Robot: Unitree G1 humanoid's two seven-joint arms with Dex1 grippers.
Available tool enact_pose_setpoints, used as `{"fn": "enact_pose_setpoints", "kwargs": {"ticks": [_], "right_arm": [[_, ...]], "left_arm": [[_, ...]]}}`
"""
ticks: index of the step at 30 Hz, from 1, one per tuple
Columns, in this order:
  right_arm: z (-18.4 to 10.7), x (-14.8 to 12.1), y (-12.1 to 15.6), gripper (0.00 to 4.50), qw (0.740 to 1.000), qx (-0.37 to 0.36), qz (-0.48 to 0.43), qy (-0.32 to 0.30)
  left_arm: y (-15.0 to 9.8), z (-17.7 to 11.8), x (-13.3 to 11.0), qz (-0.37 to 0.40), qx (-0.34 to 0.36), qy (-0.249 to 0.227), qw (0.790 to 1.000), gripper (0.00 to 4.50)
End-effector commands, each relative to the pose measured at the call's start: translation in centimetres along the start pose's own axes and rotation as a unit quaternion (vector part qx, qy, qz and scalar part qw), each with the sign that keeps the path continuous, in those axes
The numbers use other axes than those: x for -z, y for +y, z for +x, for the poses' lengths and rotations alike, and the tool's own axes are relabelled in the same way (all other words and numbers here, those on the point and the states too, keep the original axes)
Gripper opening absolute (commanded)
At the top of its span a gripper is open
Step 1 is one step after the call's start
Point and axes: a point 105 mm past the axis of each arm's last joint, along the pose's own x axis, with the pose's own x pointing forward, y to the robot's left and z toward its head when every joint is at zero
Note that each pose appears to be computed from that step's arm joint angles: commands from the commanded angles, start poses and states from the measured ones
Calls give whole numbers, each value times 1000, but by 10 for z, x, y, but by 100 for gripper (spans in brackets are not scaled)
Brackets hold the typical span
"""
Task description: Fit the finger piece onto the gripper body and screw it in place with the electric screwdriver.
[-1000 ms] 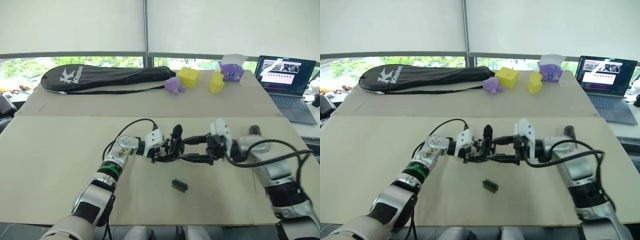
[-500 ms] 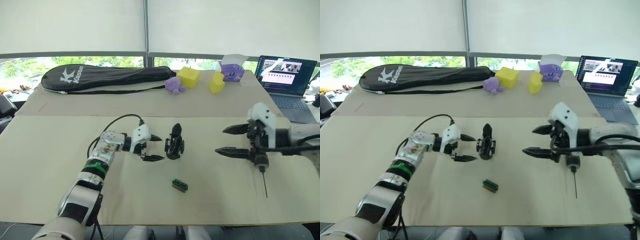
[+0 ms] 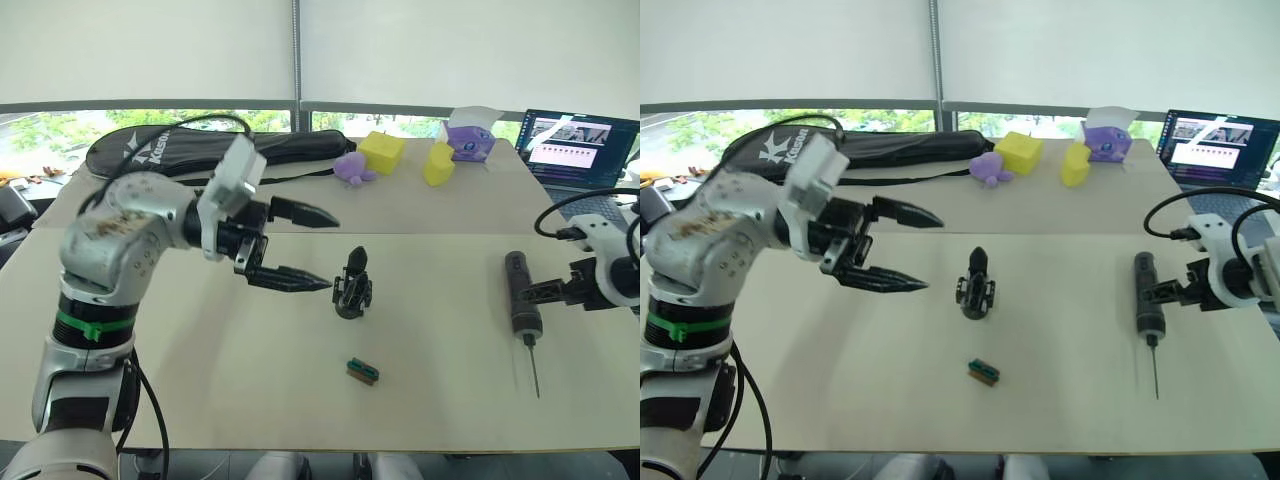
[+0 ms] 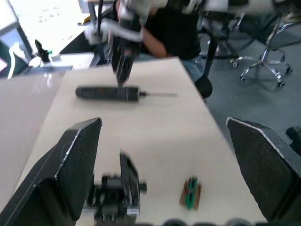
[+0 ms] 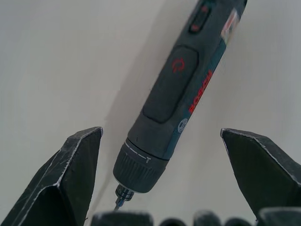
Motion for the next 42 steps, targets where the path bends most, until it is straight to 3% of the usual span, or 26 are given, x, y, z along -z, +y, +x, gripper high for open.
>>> {"fn": "enact_pose_setpoints", "kwargs": {"ticks": [1, 7, 11, 14, 16, 20, 28, 30, 35, 42], "right_arm": [[5, 0, -3, 446, 1000, 7, 28, 13], [30, 6, -6, 446, 999, 4, 16, 32], [44, 1, -16, 330, 999, 3, -40, 8], [35, -7, -13, 226, 997, -23, -72, 9], [23, -13, -5, 170, 986, -55, -155, 14], [11, -22, 16, 170, 950, -100, -296, 19], [31, 0, 20, 170, 910, -87, -400, 60], [30, -1, 19, 271, 910, -89, -400, 61], [11, -5, 12, 437, 905, -86, -407, 89], [11, 12, 3, 445, 896, -91, -414, 135]], "left_arm": [[-8, 1, -17, 19, 10, -7, 1000, 450], [-12, 4, -19, 27, 15, -2, 1000, 450], [-8, 5, -18, 23, 5, -3, 1000, 450], [-7, 4, -13, 23, 1, 8, 1000, 450], [-8, 4, -11, 15, 5, 8, 1000, 450], [-13, 9, -7, 5, 11, 3, 1000, 450], [-17, 12, -4, 27, 19, 12, 999, 450], [-18, 12, -2, 29, 21, 16, 999, 450], [-22, 12, 1, 31, 24, 19, 999, 450], [-24, 12, 1, 39, 26, 23, 999, 450]]}}
